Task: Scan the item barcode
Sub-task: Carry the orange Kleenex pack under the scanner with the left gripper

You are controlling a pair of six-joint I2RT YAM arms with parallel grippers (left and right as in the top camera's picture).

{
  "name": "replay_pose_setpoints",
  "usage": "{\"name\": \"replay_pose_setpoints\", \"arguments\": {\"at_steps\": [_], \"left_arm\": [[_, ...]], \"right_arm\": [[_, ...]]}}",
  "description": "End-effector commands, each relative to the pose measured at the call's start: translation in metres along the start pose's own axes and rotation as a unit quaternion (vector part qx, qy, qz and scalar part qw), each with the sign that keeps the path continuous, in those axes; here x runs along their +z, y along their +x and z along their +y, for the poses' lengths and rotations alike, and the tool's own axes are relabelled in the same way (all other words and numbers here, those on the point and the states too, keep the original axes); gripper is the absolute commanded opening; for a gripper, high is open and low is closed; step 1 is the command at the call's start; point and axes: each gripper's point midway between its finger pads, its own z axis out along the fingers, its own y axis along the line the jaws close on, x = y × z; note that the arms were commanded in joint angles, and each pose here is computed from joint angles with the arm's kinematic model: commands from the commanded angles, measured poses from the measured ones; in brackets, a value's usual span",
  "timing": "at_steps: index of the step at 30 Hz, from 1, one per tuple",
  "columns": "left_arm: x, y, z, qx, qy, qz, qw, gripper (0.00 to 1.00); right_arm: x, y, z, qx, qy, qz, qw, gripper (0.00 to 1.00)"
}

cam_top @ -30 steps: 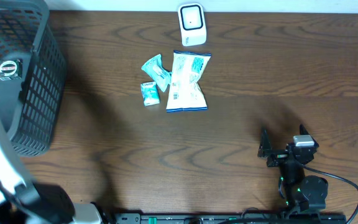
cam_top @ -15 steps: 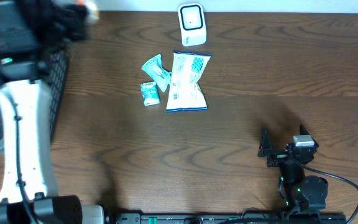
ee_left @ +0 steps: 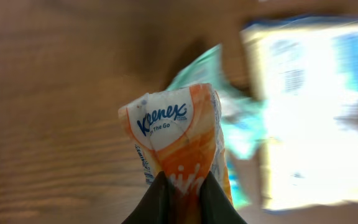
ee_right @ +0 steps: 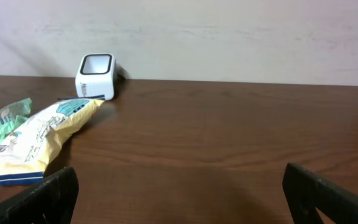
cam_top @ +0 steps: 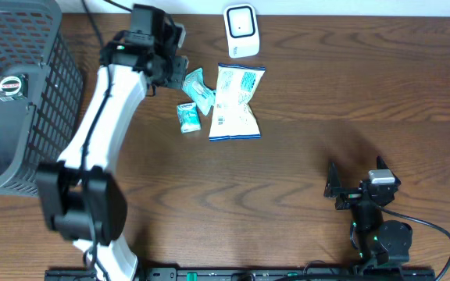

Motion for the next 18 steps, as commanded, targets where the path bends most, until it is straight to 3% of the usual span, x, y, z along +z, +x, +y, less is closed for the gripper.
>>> {"name": "replay_pose_setpoints", "arguments": {"at_steps": [1,5,8,18], "left_arm": [[0.042,0.028,0.051,-0.032,-0.137,0.063,0.988,0.08],[0.08,0.05,0.054,-0.035,-0.142,0.108,0.983,0.07],[0.101,0.06,0.054,-0.084,-0.147,0.117,0.979,0.08],[0.112,0.06,0.006,-0.101,-0.017,0.124,0.987,0.08]], "right_arm": [[0.0,0.001,0.002,-0.004,-0.005,0.0,1.0,0.99],[0.0,0.001,0.002,-0.004,-0.005,0.0,1.0,0.99],[0.0,0.001,0.002,-0.004,-0.005,0.0,1.0,0.99],[0.0,0.001,0.002,-0.004,-0.004,0.0,1.0,0.99]]}}
